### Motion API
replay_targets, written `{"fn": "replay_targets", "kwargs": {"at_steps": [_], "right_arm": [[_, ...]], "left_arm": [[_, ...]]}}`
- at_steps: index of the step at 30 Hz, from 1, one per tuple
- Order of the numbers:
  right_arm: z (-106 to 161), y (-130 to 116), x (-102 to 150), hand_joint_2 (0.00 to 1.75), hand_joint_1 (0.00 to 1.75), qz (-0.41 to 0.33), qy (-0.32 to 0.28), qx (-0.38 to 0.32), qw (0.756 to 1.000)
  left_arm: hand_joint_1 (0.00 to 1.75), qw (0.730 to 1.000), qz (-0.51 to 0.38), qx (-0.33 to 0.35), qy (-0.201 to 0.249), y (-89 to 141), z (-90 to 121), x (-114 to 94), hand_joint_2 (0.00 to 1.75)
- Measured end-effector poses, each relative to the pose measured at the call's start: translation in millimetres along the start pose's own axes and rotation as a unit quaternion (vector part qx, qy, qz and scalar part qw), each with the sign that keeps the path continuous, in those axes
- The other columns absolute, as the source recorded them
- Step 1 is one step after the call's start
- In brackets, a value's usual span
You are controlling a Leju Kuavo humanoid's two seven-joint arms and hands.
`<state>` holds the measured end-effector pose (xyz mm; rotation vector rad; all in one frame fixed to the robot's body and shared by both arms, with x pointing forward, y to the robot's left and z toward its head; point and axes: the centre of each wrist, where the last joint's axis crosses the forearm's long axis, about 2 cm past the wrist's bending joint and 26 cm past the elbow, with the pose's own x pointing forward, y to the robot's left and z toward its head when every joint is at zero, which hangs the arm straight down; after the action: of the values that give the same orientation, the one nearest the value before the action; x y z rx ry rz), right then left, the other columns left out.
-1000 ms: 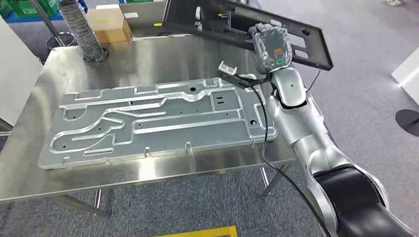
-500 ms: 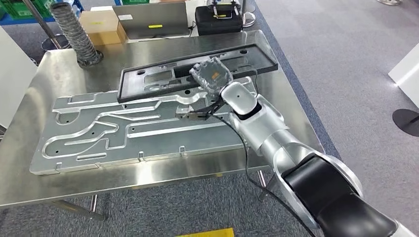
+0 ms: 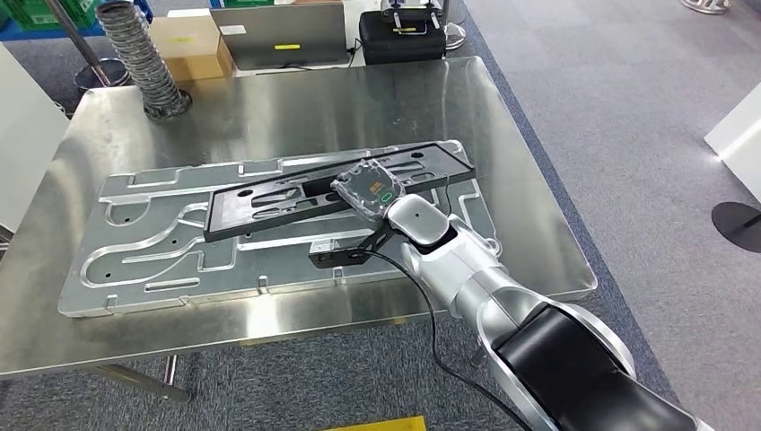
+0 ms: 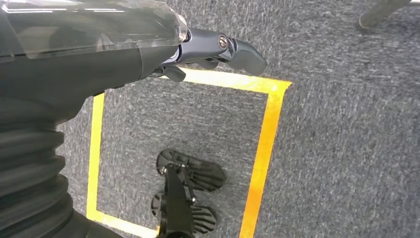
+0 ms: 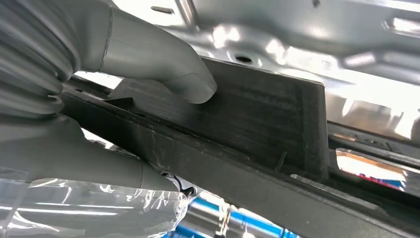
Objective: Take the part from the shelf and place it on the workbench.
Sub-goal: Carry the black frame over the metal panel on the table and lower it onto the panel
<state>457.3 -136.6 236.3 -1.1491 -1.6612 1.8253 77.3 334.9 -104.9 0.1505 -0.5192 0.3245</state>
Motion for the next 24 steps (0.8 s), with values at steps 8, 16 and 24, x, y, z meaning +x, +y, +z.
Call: {"fn": "replay_targets", "kwargs": {"at_steps": [8,16,24], "right_arm": [[12,27,14,1.75,1.75,-0.052,0.021,0.032,0.998],[31,57,15,0.44,0.44,-0.093,0.052,0.049,0.993],[44,73,13,0.0,0.0,-0.112,0.062,0.06,0.99]], "left_arm": [[0.0,1.0,-0.004,-0.008,-0.008,-3,-1,2,1.75],[0.0,1.0,-0.008,-0.009,-0.02,-3,0,2,1.75],[0.0,1.0,-0.009,-0.009,-0.026,-3,-1,3,1.75]]}}
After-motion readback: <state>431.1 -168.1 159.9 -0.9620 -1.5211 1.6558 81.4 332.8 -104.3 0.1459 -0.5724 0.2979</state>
